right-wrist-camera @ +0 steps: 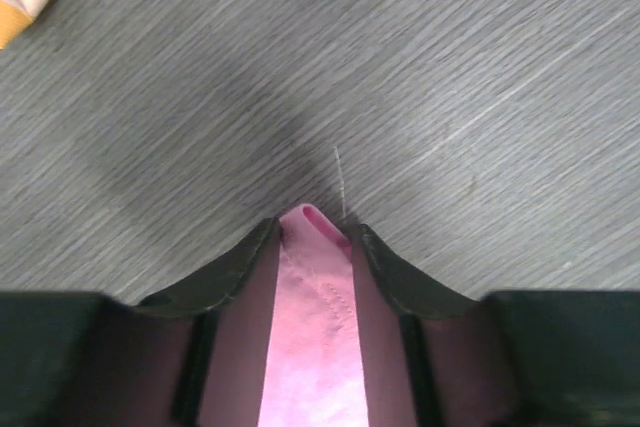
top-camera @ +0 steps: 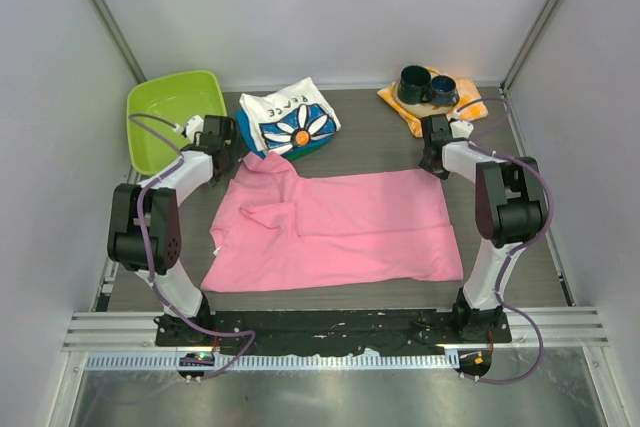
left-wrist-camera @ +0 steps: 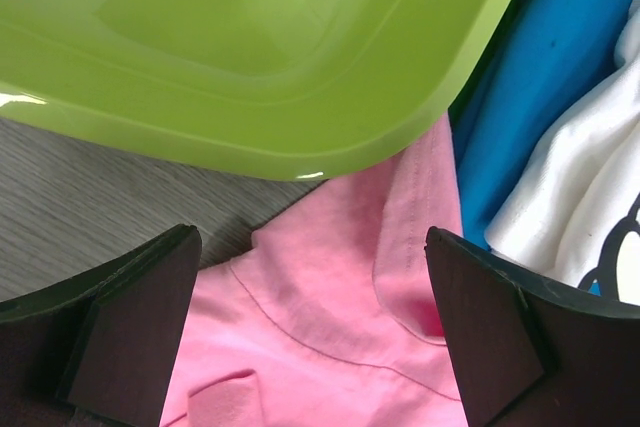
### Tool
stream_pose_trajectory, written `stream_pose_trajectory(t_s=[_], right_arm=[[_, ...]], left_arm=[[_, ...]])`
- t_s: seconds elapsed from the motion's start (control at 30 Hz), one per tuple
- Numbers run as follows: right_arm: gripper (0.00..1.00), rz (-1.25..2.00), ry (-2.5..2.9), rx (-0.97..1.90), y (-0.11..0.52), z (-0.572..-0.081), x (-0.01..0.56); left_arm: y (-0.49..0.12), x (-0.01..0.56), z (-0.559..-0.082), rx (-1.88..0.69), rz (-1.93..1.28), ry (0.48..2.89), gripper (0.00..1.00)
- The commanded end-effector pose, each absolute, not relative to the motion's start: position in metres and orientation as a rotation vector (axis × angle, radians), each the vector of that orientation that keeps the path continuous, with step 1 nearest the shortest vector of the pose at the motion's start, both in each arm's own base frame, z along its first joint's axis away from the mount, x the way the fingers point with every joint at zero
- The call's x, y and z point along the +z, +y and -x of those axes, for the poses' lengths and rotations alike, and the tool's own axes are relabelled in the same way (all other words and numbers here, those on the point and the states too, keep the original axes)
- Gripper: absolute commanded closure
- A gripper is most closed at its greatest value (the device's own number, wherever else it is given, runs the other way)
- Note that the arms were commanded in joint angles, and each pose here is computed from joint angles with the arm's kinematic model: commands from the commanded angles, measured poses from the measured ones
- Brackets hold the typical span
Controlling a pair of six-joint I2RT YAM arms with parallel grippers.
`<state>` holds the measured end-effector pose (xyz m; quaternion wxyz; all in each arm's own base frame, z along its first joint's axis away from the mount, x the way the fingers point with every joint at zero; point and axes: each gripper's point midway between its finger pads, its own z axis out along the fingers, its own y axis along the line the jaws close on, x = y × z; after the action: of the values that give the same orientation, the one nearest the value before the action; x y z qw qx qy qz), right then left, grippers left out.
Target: Fold and stack the t-shirts
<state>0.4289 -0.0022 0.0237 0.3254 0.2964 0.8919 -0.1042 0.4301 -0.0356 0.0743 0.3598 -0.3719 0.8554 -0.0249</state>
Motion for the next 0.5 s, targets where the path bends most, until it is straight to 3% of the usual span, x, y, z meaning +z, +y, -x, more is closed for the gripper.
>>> stream_pose_trajectory(t_s=[0.0, 0.17, 0.3, 0.47], right_arm=[[0.67, -0.789, 2.336, -0.235, 0.004, -0.433, 0.019], [0.99, -0.788, 2.344, -0.238, 0.004, -0.431, 0.016], [0.99, -0.787, 2.345, -0.227, 0.005, -0.429, 0.017], [0.99, -0.779, 2.324, -0.219, 0.004, -0.429, 0.026]], left_arm=[[-0.036, 0.084, -0.447, -0.120, 0.985, 2.136, 0.00], [-0.040, 0.077, -0.452, -0.149, 1.006, 2.141, 0.00], [-0.044, 0.069, -0.458, -0.169, 1.023, 2.138, 0.00], [-0.036, 0.078, -0.464, -0.205, 1.074, 1.994, 0.10]])
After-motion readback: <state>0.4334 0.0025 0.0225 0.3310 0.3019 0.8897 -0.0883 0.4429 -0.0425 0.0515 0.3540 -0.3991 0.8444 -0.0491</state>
